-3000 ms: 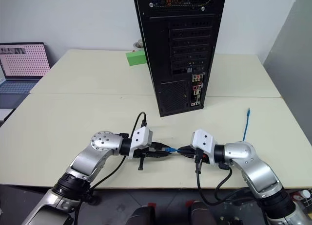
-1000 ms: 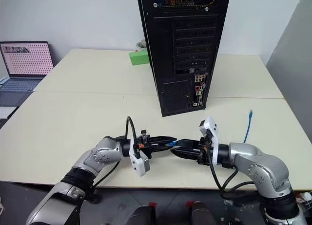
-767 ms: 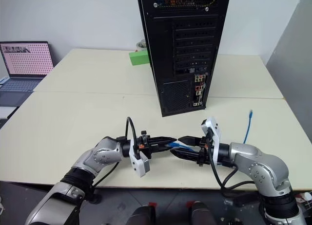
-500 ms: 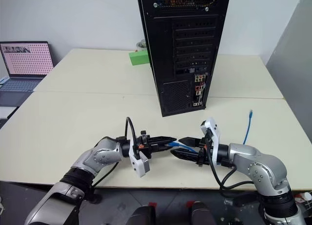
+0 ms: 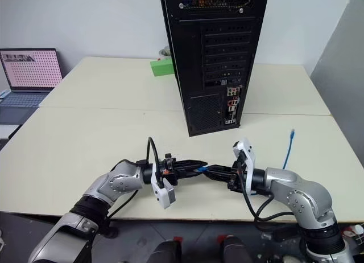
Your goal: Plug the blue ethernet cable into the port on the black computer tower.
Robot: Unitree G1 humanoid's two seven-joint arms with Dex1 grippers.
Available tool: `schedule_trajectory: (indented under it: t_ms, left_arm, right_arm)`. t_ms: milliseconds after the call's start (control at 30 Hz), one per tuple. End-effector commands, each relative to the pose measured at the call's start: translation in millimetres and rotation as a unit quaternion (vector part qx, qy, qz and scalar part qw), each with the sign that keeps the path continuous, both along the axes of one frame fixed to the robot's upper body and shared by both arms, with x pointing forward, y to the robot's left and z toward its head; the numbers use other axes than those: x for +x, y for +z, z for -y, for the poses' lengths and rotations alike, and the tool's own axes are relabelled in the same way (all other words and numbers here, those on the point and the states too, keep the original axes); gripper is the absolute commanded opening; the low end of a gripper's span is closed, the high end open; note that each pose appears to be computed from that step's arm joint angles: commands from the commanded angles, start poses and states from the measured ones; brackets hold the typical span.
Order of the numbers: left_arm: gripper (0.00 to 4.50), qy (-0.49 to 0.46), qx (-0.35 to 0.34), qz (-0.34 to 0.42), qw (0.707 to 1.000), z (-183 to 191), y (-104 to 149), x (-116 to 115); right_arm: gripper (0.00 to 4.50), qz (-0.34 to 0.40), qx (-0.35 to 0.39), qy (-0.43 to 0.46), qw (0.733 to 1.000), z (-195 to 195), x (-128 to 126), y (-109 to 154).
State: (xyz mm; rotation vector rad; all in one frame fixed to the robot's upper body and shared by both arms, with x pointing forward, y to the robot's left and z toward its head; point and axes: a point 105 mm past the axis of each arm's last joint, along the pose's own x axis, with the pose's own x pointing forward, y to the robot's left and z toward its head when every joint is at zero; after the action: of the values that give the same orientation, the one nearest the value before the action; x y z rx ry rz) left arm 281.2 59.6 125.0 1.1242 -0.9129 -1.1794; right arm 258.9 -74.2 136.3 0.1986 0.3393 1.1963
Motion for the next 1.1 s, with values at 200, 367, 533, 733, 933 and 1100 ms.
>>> schedule_trajectory:
  t_ms: [200, 367, 533, 733, 933, 1100]
  left_arm:
    - [0.30, -0.012, -0.011, 0.004, 1.000, 1.8, 3.5, -5.3]
    - [1.62, 0.011, -0.010, -0.025, 1.000, -3.6, -2.7, -0.3]
    - [2.57, 0.089, -0.034, -0.117, 0.989, -18.7, -12.4, 17.6]
    - [3.35, 0.184, -0.130, -0.258, 0.939, -23.2, -5.1, 36.9]
    - [3.35, 0.273, -0.225, -0.351, 0.867, -17.0, 17.6, 56.5]
    - [3.35, 0.314, -0.243, -0.394, 0.829, -6.0, 29.1, 59.7]
  right_arm:
    - [0.01, 0.017, 0.010, 0.014, 1.000, -4.0, -0.3, 10.6]
    - [0.01, 0.018, 0.005, 0.015, 1.000, -1.7, -0.4, 10.6]
    - [0.01, 0.042, -0.010, -0.019, 0.999, 10.4, 5.1, 15.2]
    - [0.01, 0.111, -0.036, -0.150, 0.982, 34.9, 30.3, 28.4]
    - [0.01, 0.158, -0.070, -0.338, 0.925, 52.4, 65.5, 37.6]
    - [0.00, 0.171, -0.054, -0.439, 0.881, 48.9, 83.1, 50.6]
